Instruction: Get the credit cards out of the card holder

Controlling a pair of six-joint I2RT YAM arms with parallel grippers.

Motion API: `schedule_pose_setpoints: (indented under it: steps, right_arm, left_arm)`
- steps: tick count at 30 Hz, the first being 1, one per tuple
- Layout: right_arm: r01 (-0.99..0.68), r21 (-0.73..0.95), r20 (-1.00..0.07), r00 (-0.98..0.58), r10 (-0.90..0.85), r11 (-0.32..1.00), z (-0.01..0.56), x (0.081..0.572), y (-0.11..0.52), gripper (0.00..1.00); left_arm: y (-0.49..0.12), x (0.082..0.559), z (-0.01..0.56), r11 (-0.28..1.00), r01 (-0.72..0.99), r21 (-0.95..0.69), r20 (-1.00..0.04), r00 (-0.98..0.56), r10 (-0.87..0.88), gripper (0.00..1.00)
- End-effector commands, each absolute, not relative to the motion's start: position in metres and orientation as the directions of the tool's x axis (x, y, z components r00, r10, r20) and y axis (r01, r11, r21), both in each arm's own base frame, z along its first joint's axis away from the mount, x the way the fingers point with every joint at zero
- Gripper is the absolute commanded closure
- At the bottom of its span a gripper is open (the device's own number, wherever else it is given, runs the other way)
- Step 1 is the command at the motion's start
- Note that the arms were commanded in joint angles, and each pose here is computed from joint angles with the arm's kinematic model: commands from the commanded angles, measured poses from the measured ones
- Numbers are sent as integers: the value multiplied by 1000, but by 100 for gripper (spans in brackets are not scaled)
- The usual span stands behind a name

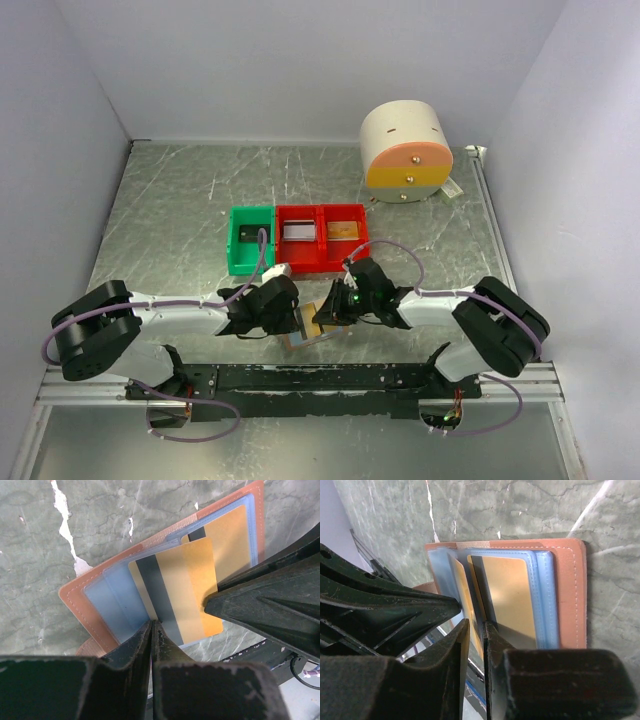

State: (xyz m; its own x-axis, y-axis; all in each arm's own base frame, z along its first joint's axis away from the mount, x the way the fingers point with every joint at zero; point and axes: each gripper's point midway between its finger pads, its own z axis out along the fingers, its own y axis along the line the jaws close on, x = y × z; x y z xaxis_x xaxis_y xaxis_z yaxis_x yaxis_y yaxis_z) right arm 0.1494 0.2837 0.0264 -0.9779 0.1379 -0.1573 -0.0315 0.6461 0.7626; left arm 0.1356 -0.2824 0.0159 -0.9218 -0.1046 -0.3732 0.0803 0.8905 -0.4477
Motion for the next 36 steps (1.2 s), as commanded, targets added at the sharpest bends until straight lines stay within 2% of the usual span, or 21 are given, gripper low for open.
schedule_pose_setpoints:
  steps: [1,7,12,15,19,21,26,36]
  right_arm:
    - [-44,790,-163,-977,140,612,32,154,291,84]
    - [-41,759,-183,-971,153,650,31,156,283,97]
    - [-44,750,-188,-971,149,660,30,151,275,99]
    - [-44,764,-186,-970,155,643,31,150,276,97]
    - [-60,800,-177,-975,138,597,37,151,288,84]
    - [-66,809,-170,-977,125,584,37,152,293,81]
    - [-72,818,-166,-980,113,571,36,154,299,79]
    - [-98,801,-190,-977,96,591,38,150,292,100]
  left_arm:
    - [-254,122,-9,935,60,-350,-334,-940,-65,86]
    - [-254,123,-7,938,60,-341,-338,-939,-63,87]
    - [-254,123,-6,936,64,-345,-340,-938,-62,87]
    - [-255,124,-5,936,66,-346,-342,-938,-61,87]
    - [-256,124,-4,934,68,-350,-343,-937,-60,87]
    - [-256,124,-4,935,70,-348,-344,-937,-58,88]
    - [-256,125,-4,935,67,-348,-344,-937,-61,88]
    - [-254,125,-4,938,63,-342,-347,-936,-64,88]
